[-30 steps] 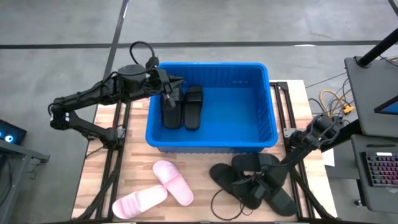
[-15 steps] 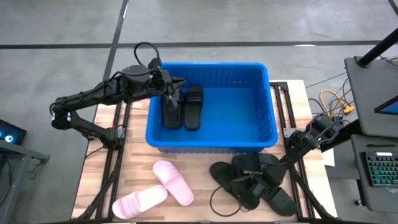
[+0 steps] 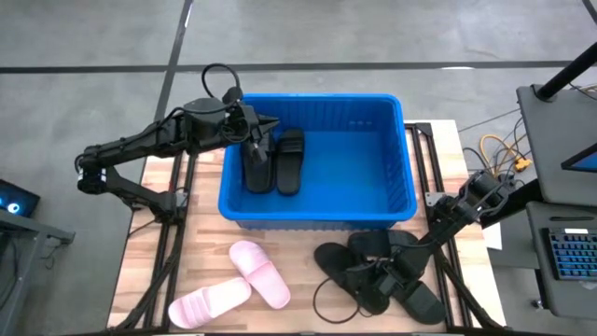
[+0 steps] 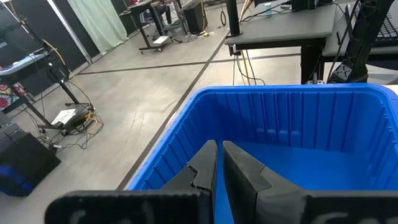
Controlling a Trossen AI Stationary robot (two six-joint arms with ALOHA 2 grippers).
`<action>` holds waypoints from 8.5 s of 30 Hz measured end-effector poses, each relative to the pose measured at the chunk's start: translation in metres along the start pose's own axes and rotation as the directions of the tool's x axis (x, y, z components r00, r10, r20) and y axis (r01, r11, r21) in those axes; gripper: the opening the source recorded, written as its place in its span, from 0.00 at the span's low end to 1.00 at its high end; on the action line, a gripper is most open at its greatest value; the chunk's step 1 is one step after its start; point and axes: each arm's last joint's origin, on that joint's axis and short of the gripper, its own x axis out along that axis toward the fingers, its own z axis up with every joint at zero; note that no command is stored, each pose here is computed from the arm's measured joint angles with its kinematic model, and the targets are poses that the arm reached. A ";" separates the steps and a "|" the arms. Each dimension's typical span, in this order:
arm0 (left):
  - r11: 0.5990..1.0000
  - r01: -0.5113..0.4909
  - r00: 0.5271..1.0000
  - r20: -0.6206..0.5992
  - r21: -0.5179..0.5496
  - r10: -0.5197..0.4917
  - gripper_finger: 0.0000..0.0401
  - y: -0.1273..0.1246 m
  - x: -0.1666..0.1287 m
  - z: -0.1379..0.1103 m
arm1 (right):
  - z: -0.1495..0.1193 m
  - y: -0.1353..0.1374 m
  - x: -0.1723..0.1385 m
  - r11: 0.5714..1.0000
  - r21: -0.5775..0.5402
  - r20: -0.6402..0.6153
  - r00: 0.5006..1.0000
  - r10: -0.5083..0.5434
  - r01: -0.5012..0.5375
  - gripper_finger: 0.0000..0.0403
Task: Pick and place slides into bin
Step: Put the black slide into the blue bin
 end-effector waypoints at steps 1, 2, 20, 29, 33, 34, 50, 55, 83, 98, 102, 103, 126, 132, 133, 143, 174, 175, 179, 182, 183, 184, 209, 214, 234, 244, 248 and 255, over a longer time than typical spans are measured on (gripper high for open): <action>1.000 0.000 1.000 0.000 0.000 0.000 0.03 0.000 0.000 0.000 | 0.000 0.000 0.000 1.000 0.009 0.000 1.000 0.000 0.000 0.28; 1.000 0.000 1.000 0.000 0.000 0.000 0.03 0.000 0.000 0.000 | 0.000 0.000 0.000 1.000 0.016 0.001 1.000 0.000 0.000 0.26; 1.000 0.000 1.000 0.001 -0.001 0.000 0.03 0.000 0.000 0.000 | 0.007 -0.011 -0.012 0.999 0.032 0.038 0.999 -0.029 0.028 0.03; 1.000 0.000 1.000 0.001 -0.001 0.000 0.03 0.000 0.000 0.000 | 0.023 -0.038 -0.043 0.990 0.137 0.143 0.989 -0.041 0.021 0.03; 1.000 0.000 1.000 0.003 -0.001 0.000 0.03 0.000 0.000 0.000 | 0.029 -0.055 -0.060 0.976 0.216 0.201 0.979 -0.041 -0.004 0.03; 1.000 0.000 1.000 0.003 -0.001 0.000 0.03 0.000 0.000 0.000 | 0.030 -0.059 -0.064 0.970 0.244 0.213 0.976 -0.043 -0.010 0.03; 1.000 0.000 1.000 0.005 -0.001 0.000 0.03 0.000 -0.001 0.001 | 0.036 -0.112 -0.131 0.737 0.635 0.426 0.900 -0.088 -0.229 0.03; 1.000 0.000 1.000 0.005 -0.001 0.000 0.03 0.000 -0.001 0.001 | 0.042 -0.124 -0.155 0.671 0.651 0.552 0.828 -0.099 -0.354 0.03; 1.000 -0.001 1.000 0.010 -0.004 0.001 0.03 0.000 -0.001 0.001 | 0.061 -0.168 -0.248 0.706 0.356 0.934 0.221 -0.280 -0.612 0.03; 1.000 -0.001 1.000 0.007 -0.003 0.001 0.03 0.000 -0.001 0.001 | 0.068 -0.166 -0.275 0.997 0.082 0.950 -0.303 -0.078 0.003 0.03; 1.000 -0.001 1.000 0.006 -0.003 0.001 0.03 0.000 -0.001 0.001 | 0.068 -0.165 -0.277 0.980 0.101 0.925 -0.379 -0.029 0.172 0.03; 1.000 -0.001 1.000 0.006 -0.003 0.001 0.03 0.000 -0.001 0.001 | 0.067 -0.165 -0.278 0.977 0.110 0.922 -0.385 -0.031 0.184 0.03; 1.000 -0.001 1.000 0.008 -0.003 0.001 0.03 0.000 -0.001 0.001 | 0.066 -0.167 -0.279 0.977 0.115 0.926 -0.377 -0.039 0.181 0.03; 1.000 0.000 1.000 0.004 -0.001 0.000 0.03 0.001 -0.002 0.000 | 0.067 -0.169 -0.276 0.967 0.204 0.944 -0.290 -0.154 0.152 0.03; 1.000 0.000 1.000 0.006 -0.002 0.000 0.03 0.001 -0.002 0.001 | 0.068 -0.170 -0.274 0.962 0.227 0.948 -0.261 -0.183 0.150 0.03; 1.000 0.024 0.997 0.072 -0.020 -0.023 0.03 0.009 -0.026 0.007 | 0.068 -0.174 -0.262 0.884 0.419 0.904 -0.006 -0.427 0.207 0.03; 0.979 0.157 0.969 0.210 -0.130 -0.128 0.03 0.030 -0.126 -0.044 | 0.073 -0.234 -0.192 0.608 0.577 0.572 0.261 -0.777 0.545 0.03; 0.977 0.157 0.970 0.207 -0.142 -0.126 0.03 0.030 -0.126 -0.045 | 0.073 -0.237 -0.191 0.603 0.582 0.566 0.261 -0.782 0.545 0.03; 0.978 0.136 0.977 0.186 -0.160 -0.105 0.03 0.029 -0.126 -0.052 | 0.078 -0.241 -0.186 0.606 0.581 0.546 0.292 -0.785 0.543 0.03; 0.980 0.106 0.980 0.187 -0.167 -0.074 0.03 0.031 -0.130 -0.055 | 0.093 -0.244 -0.189 0.629 0.545 0.538 0.345 -0.769 0.555 0.03; 0.981 0.090 0.981 0.187 -0.171 -0.058 0.03 0.032 -0.131 -0.055 | 0.100 -0.246 -0.189 0.637 0.527 0.528 0.371 -0.764 0.563 0.03; 0.982 0.073 0.982 0.184 -0.175 -0.040 0.03 0.033 -0.132 -0.056 | 0.105 -0.248 -0.188 0.641 0.503 0.506 0.403 -0.762 0.580 0.03; 0.979 -0.002 0.975 0.216 -0.204 0.047 0.03 0.039 -0.159 -0.079 | 0.185 -0.313 -0.121 0.596 0.346 0.120 0.596 -0.794 0.724 0.03; 0.978 -0.001 0.972 0.230 -0.209 0.051 0.03 0.040 -0.161 -0.079 | 0.195 -0.329 -0.109 0.591 0.311 0.059 0.606 -0.794 0.744 0.03; 0.978 -0.001 0.972 0.231 -0.210 0.051 0.03 0.041 -0.163 -0.080 | 0.184 -0.375 -0.046 0.664 0.222 -0.186 0.699 -0.690 0.714 0.03; 0.979 -0.004 0.976 0.213 -0.205 0.049 0.03 0.039 -0.160 -0.083 | 0.177 -0.367 -0.016 0.741 0.276 -0.236 0.791 -0.565 0.612 0.03; 0.978 -0.004 0.975 0.217 -0.207 0.050 0.03 0.040 -0.161 -0.083 | 0.175 -0.367 -0.010 0.750 0.265 -0.252 0.794 -0.553 0.606 0.03; 0.978 -0.004 0.974 0.221 -0.208 0.051 0.03 0.040 -0.162 -0.084 | 0.169 -0.365 0.016 0.777 0.204 -0.301 0.793 -0.529 0.596 0.03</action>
